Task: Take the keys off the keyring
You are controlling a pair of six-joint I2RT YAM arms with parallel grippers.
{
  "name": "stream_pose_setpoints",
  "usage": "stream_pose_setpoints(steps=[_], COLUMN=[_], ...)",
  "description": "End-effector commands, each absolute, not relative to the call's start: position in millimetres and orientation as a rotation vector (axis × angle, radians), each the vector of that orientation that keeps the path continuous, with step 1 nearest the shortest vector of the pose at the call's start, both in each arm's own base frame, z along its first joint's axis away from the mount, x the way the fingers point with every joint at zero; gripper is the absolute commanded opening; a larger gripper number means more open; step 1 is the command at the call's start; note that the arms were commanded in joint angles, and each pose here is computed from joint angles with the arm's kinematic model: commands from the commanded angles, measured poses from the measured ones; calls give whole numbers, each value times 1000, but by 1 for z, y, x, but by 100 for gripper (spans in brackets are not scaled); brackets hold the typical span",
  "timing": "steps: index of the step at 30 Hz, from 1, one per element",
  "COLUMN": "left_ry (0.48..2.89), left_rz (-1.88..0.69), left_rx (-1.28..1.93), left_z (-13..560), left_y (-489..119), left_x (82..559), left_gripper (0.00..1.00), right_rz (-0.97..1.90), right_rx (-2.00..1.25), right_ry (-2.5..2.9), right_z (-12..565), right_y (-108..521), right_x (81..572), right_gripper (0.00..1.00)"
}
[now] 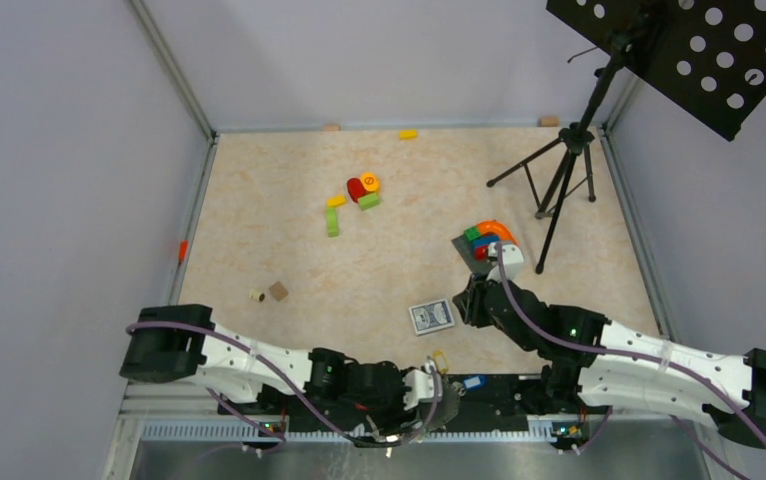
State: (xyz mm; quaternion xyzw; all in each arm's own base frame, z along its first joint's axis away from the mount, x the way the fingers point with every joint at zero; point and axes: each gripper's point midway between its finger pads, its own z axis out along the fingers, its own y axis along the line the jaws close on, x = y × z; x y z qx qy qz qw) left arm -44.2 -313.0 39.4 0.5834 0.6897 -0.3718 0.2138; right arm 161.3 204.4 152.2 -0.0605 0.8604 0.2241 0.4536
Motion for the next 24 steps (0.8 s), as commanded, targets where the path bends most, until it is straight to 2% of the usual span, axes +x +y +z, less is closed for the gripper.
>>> stream_pose_setpoints(steps=[1, 8, 10, 13, 17, 22, 24], left_ry=[1877, 1919, 1925, 1941, 1982, 2062, 2096], left_rz=[-1053, -993, -982, -959, -898, -761, -672], left_rx=[1662, 1755, 1772, 1795, 1807, 1777, 1717], left_z=[42, 24, 22, 17, 10, 0, -4], left_y=[-324, -324, -326, -327, -330, -327, -326], left_x=[-53, -65, -67, -69, -67, -55, -43], left_gripper=[61, 59, 55, 44, 20, 2, 0], right_rz=[622, 622, 621, 619, 622, 619, 619], right_rx=[-150, -152, -149, -146, -140, -134, -130], right_ry=[2082, 2083, 2082, 2080, 2072, 2071, 2070], right_z=[172, 172, 172, 172, 174, 175, 175], right_y=[216, 215, 215, 214, 213, 211, 210], right_x=[163, 162, 162, 162, 163, 163, 163], right_gripper=[32, 32, 32, 32, 32, 32, 32])
